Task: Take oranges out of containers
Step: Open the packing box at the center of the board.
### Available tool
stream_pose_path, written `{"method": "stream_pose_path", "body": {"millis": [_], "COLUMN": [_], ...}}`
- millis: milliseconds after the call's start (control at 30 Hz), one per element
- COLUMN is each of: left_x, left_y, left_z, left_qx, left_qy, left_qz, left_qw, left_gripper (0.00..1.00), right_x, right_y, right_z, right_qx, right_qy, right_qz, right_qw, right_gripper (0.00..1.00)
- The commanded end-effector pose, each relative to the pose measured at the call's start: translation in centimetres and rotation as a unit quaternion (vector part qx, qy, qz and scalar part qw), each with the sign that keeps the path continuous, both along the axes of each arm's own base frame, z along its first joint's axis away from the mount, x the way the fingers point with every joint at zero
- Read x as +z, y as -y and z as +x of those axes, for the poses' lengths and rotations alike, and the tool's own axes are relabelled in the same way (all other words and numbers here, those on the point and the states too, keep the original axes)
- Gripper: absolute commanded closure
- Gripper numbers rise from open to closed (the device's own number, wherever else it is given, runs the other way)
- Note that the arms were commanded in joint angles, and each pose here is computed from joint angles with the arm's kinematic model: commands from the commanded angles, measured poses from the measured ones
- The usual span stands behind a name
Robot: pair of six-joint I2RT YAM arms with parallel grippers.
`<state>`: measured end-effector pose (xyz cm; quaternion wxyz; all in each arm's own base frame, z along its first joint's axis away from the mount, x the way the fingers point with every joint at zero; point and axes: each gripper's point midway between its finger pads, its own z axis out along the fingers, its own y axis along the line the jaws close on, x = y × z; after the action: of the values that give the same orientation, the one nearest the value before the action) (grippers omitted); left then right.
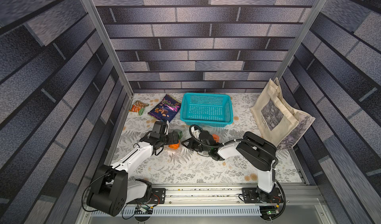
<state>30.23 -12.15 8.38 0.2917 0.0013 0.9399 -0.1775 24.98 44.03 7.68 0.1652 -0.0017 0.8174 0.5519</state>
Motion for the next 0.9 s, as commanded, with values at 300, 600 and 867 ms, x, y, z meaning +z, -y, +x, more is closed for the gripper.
{"method": "stream_pose_path", "body": {"millis": [300,600,867], "left_x": [-3.2,-3.0,-1.8], "left_y": [2.2,2.4,2.0], "left_z": [-3.8,-3.5,-3.4], "left_qx": [-0.039,-0.043,-0.043], "left_qy": [-0.101,-0.102,-0.091], "left_qz": [-0.026,-0.024,-0.012], "left_qw": [0.994,0.994,0.995], "left_gripper": [0.00,0.00,0.00], "right_x": [3.6,1.7,0.9], "right_y": [-0.3,-0.7,-0.2], "right_z": [0.2,0.3,0.2], "right_qx": [-0.001,-0.002,-0.009], "right_qy": [0.067,0.045,0.030], "right_qz": [0.091,0.102,0.083], "right_qw": [0.994,0.994,0.996], "right_gripper": [1.00,1.00,0.97]}}
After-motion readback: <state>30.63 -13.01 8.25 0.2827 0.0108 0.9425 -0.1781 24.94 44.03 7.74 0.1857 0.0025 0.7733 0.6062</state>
